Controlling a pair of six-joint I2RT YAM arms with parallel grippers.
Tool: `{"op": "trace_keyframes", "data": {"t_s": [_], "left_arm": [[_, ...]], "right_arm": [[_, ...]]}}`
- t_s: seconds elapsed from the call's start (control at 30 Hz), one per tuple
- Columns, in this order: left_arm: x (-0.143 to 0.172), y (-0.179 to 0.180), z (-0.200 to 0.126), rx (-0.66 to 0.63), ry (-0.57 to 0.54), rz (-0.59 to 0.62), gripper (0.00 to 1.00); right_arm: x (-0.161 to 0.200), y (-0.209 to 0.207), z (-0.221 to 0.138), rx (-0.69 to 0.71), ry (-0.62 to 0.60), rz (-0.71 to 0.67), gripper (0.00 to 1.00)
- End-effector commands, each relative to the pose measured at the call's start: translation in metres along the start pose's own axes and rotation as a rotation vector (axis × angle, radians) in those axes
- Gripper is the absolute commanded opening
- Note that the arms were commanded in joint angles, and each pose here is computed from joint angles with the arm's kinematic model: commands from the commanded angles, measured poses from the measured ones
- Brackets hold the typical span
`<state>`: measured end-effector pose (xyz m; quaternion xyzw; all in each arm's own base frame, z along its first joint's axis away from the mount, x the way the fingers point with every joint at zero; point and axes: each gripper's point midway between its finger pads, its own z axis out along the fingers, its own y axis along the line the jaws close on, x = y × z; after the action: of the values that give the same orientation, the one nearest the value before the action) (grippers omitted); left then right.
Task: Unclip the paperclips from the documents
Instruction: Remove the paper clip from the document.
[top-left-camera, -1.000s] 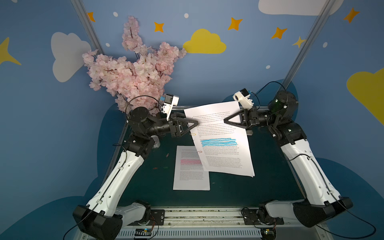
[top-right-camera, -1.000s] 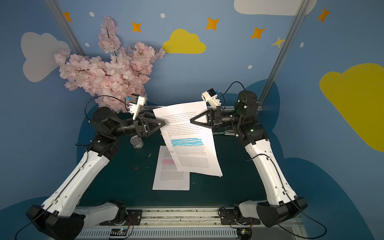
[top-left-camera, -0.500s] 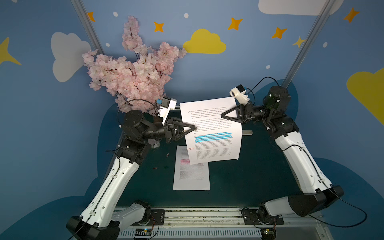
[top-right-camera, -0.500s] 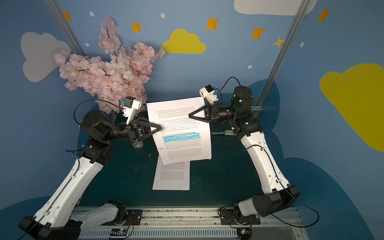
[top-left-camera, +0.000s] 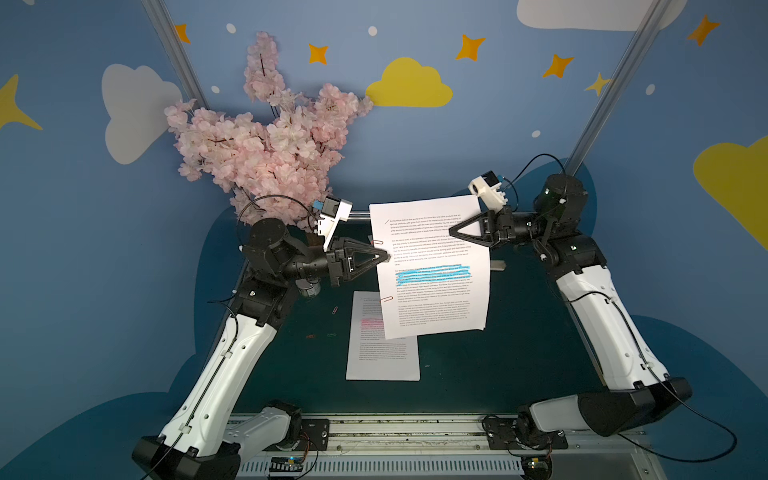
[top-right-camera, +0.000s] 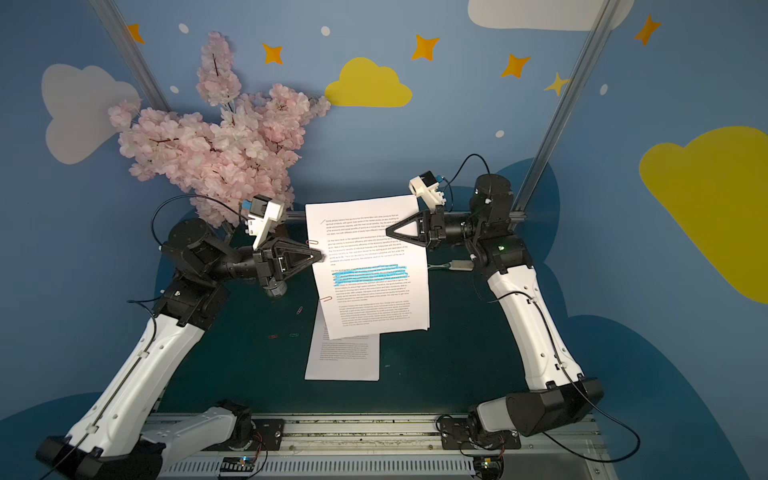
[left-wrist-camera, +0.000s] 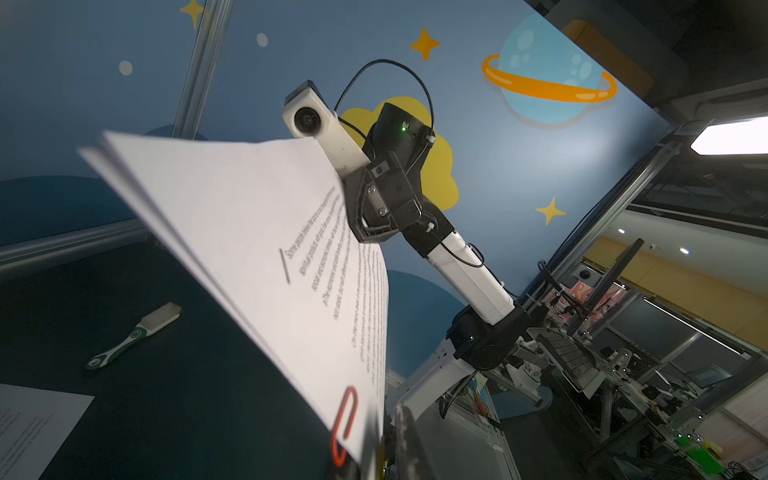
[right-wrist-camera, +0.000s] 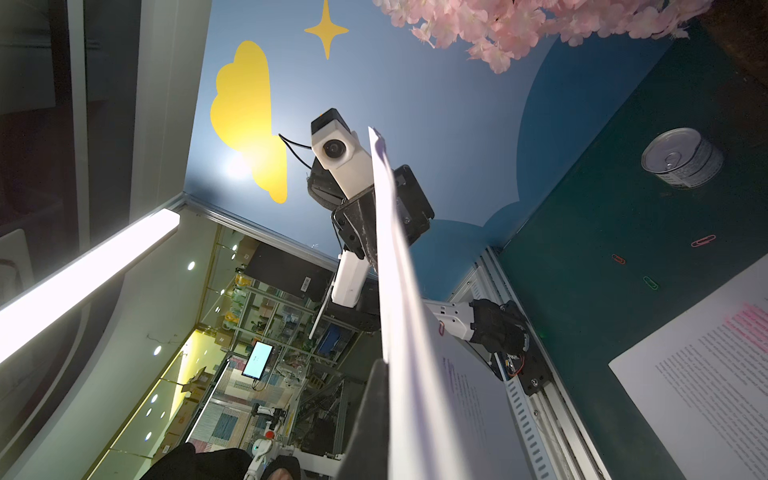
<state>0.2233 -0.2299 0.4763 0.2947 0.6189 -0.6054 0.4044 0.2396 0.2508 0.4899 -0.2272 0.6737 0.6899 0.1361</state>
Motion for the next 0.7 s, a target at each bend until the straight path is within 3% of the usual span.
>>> {"op": "trace_keyframes", "data": {"t_s": [0.0,0.67], "left_arm": [[-0.006,0.002,-0.001,-0.006,-0.016,0.027,0.18],[0.009,0.053,0.006,-0.049,-0.016,-0.094,0.15]], "right_arm": [[0.007,0.003,-0.001,-0.005,0.011,-0.03,0.0],[0.001,-0.045,-0.005,0.031,-0.013,0.001,0.0]]}}
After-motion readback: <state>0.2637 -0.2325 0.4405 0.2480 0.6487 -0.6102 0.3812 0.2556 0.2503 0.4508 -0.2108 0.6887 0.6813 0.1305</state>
